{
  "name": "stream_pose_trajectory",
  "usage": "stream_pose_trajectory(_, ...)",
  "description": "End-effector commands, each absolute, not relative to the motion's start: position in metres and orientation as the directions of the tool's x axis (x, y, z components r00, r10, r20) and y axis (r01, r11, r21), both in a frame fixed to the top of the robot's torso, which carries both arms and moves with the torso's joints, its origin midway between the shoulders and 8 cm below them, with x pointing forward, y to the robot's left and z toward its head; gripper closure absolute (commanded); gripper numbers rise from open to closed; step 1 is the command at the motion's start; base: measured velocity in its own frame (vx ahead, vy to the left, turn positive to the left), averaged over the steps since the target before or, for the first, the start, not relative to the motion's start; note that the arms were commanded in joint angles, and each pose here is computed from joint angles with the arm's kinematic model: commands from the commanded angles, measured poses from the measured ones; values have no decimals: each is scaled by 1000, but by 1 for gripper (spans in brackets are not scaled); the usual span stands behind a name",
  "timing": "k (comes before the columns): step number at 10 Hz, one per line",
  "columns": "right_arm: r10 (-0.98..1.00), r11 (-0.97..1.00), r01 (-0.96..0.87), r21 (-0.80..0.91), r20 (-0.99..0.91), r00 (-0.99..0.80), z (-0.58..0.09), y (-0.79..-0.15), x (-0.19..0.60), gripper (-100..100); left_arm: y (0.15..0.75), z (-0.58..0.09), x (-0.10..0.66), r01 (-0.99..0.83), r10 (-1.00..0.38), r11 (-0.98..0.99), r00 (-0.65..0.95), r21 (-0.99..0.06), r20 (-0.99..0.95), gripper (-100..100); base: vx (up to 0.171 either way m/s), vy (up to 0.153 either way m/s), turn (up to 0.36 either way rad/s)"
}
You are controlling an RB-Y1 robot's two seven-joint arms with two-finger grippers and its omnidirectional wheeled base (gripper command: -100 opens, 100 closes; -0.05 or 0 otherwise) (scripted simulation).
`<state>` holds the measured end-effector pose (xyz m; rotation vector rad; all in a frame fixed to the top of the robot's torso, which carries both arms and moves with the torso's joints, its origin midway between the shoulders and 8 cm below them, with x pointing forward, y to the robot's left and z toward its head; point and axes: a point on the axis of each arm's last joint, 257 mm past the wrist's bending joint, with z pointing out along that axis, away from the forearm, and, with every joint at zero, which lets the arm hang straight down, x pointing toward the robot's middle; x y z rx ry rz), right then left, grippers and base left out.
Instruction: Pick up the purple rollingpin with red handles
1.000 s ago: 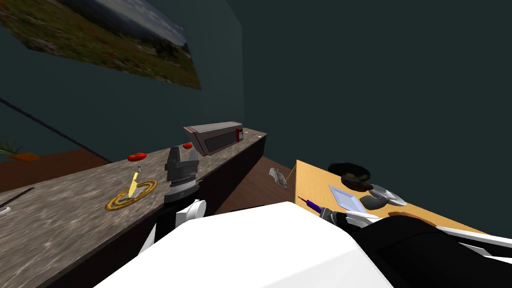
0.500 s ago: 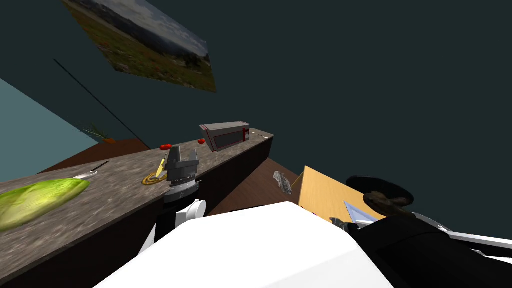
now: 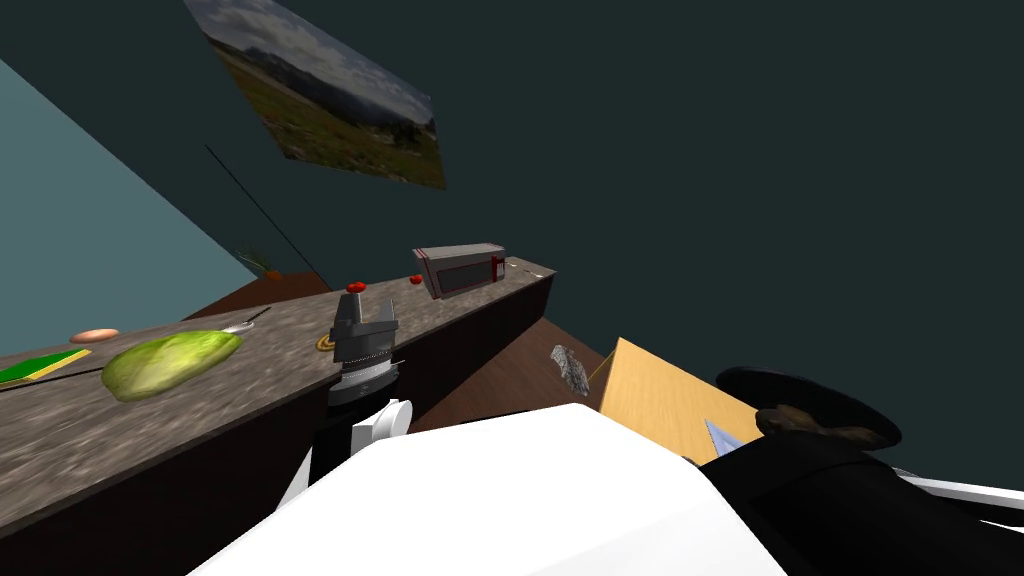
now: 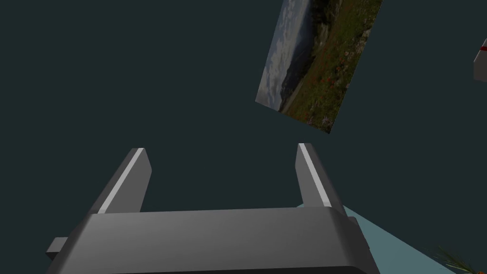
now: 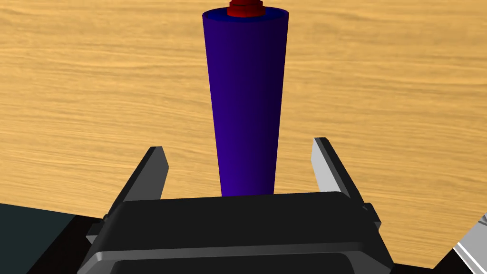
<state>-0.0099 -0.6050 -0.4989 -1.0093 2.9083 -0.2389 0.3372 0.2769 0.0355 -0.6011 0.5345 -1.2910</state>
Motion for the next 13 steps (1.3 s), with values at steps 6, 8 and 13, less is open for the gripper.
stream_pose_trajectory(6, -607, 784, -598, -169, -4, -795, -520, -594, -13, 100, 277, 36, 337, 716, -980, 167, 198, -678, -32, 0, -11, -26, 35)
stream_pose_trajectory(8, -606, 784, -597, -169, -4, -795, -520, -593, -13, 100, 277, 36, 337, 716, -980, 167, 198, -678, -32, 0, 0, 0, 0)
stream_pose_trajectory(13, -615, 778, -607, -165, -2, -788, -506, -601, -11, 100, 277, 35, 337, 716, -980, 167, 198, -678, -32, 0, 6, 14, -28)
